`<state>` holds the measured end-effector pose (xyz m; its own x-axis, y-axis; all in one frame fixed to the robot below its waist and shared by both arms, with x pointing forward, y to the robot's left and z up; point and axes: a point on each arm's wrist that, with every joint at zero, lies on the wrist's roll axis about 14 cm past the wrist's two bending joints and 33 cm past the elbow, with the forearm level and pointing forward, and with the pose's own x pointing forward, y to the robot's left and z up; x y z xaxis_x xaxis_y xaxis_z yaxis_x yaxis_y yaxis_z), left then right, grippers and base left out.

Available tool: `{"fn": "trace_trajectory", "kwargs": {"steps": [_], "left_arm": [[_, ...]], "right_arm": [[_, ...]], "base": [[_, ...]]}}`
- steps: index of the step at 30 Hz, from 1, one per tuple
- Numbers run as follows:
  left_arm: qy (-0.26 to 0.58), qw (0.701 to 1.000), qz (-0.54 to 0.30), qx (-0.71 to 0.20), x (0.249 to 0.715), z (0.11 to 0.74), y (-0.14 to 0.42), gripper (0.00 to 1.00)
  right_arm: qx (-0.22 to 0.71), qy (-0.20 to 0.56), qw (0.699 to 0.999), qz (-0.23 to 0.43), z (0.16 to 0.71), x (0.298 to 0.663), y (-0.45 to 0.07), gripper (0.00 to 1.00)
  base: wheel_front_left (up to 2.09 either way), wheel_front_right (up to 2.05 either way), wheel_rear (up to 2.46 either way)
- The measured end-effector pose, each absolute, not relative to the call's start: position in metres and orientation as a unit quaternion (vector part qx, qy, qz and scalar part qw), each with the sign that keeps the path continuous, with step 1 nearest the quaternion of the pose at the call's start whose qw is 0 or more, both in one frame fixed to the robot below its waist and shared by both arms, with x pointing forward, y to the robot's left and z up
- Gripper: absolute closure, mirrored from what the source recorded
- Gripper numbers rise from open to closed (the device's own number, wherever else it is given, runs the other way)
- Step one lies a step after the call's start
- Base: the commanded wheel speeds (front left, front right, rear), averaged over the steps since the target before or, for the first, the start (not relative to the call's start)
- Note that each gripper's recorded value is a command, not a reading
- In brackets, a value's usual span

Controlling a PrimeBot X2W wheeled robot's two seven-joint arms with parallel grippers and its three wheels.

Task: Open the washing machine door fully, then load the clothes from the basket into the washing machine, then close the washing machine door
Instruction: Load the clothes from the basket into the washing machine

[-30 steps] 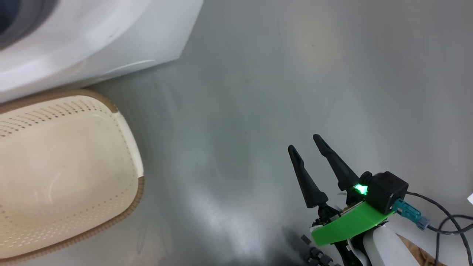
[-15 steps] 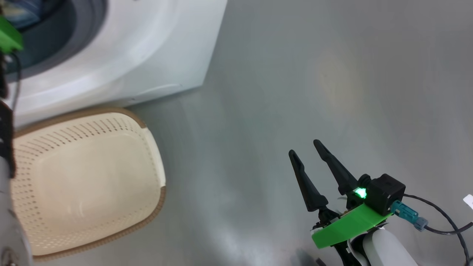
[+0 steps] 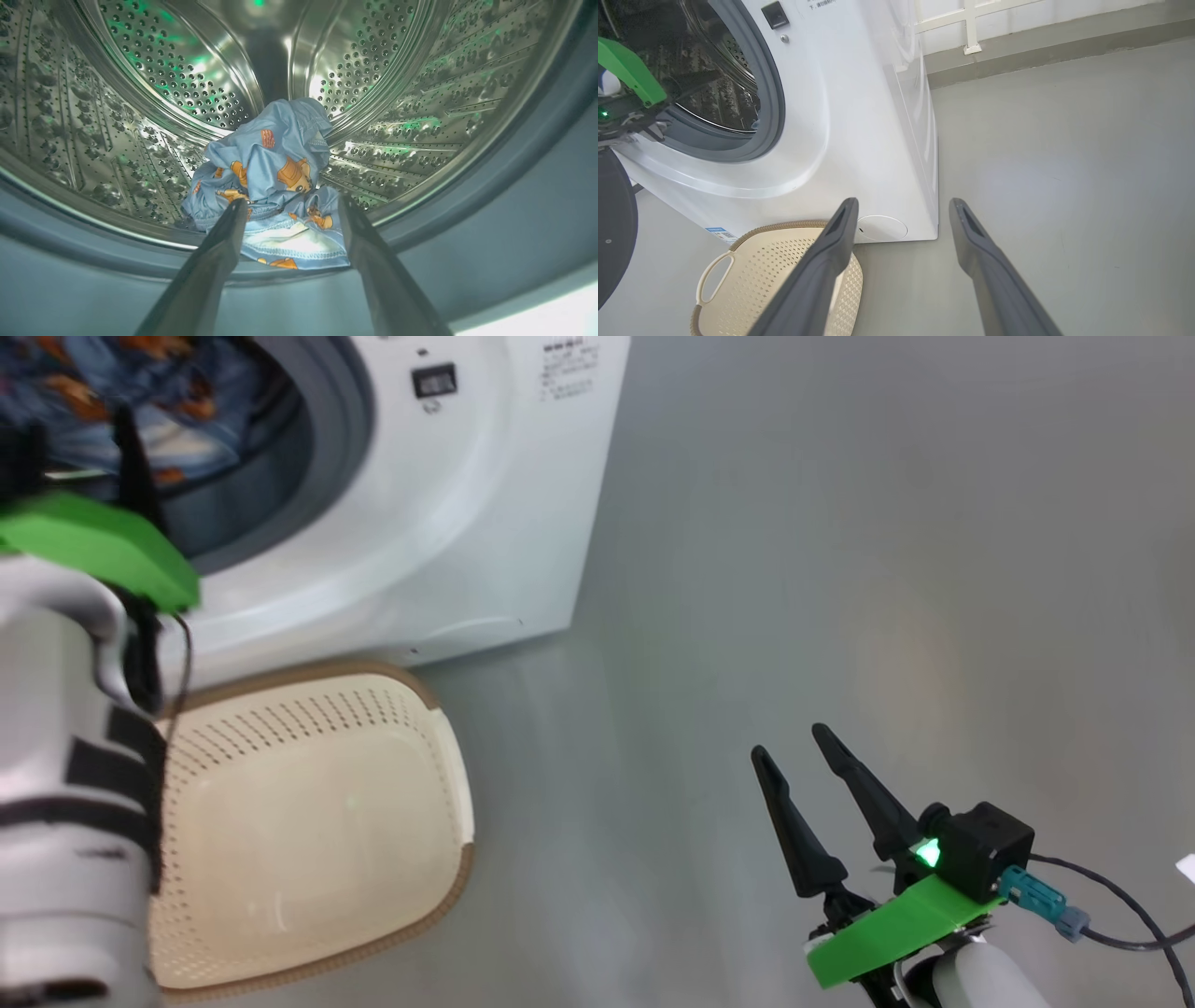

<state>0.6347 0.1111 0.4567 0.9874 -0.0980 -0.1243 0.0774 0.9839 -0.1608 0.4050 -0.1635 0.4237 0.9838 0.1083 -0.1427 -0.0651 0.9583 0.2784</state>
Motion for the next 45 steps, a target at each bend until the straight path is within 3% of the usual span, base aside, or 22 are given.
{"fn": "trace_trajectory", "kwargs": {"steps": [25,45], "left_arm": [[0.090,0.994,-0.007,-0.067,0.459,0.429,0.155,0.00],[0.050,0.994,0.058,-0.080,0.343,0.450,0.192,0.00]], "right_arm": [[0.143,0.012,0.987,0.073,0.474,0.393,-0.151,0.00],[0.142,-0.013,0.984,0.106,0.495,0.361,-0.132,0.00]], "base": [[0.00,0.00,0.00],[0.00,0.00,0.00]]}}
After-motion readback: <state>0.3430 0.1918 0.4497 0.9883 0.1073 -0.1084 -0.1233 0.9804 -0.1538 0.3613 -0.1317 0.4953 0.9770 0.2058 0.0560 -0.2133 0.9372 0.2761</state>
